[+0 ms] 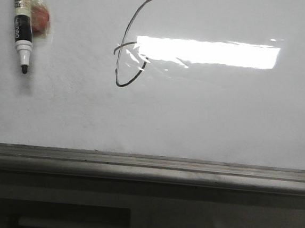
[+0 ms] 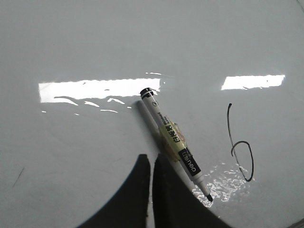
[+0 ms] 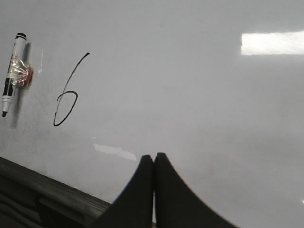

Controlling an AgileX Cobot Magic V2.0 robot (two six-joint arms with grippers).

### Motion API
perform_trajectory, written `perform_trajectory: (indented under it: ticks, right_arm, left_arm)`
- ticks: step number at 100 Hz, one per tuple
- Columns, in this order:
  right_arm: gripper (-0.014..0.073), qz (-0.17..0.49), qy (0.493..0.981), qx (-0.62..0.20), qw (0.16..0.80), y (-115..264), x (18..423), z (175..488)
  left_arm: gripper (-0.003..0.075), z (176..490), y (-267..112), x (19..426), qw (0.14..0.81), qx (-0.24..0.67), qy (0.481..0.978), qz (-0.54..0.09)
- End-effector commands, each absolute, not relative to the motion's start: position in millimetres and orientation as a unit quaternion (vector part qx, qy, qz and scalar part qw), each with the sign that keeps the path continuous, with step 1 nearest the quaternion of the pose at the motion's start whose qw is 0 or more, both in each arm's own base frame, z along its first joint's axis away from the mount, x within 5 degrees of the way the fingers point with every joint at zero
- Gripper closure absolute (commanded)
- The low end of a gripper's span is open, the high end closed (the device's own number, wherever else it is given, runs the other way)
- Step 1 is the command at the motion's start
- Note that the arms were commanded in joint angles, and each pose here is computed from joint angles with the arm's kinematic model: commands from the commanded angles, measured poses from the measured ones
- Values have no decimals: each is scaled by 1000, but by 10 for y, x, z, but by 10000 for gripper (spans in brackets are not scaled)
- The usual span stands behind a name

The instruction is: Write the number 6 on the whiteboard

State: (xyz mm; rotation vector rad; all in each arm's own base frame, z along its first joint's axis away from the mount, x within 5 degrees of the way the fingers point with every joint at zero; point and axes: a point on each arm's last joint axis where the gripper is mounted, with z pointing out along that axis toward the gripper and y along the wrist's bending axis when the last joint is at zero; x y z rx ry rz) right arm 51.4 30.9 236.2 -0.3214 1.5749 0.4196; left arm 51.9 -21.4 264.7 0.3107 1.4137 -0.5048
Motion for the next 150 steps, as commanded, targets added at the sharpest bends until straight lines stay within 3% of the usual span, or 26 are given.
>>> perform_trajectory:
  ticks: [1,20,26,34,54,101,125,150]
  right_arm:
    - [661,174,680,-124,701,270,527,2494]
    - [661,174,680,-124,701,270,527,2494]
    - [661,174,680,-123,702,269,527,2495]
    - [661,174,680,-123,702,269,527,2495]
    - [661,174,680,-123,702,269,527,2495]
    - [661,174,680,-123,702,269,527,2495]
    - [661,174,680,-123,702,269,527,2495]
    - [661,174,680,-123,702,269,527,2495]
  left_arm:
    - [740,2733,-222,507,726,147,630,-232]
    - [740,2739,-183,539,764,157,602,-171]
    - [740,2700,-181,570,769,128,600,-180]
    - [740,2613,-258,584,779,181,583,-145]
    - [740,2424,-299,626,731,176,645,-138]
    - [740,2090,-62,564,756,38,653,-41]
    - [740,2074,3,546,756,6,654,9]
    - [740,2059,-23,547,753,21,658,-8]
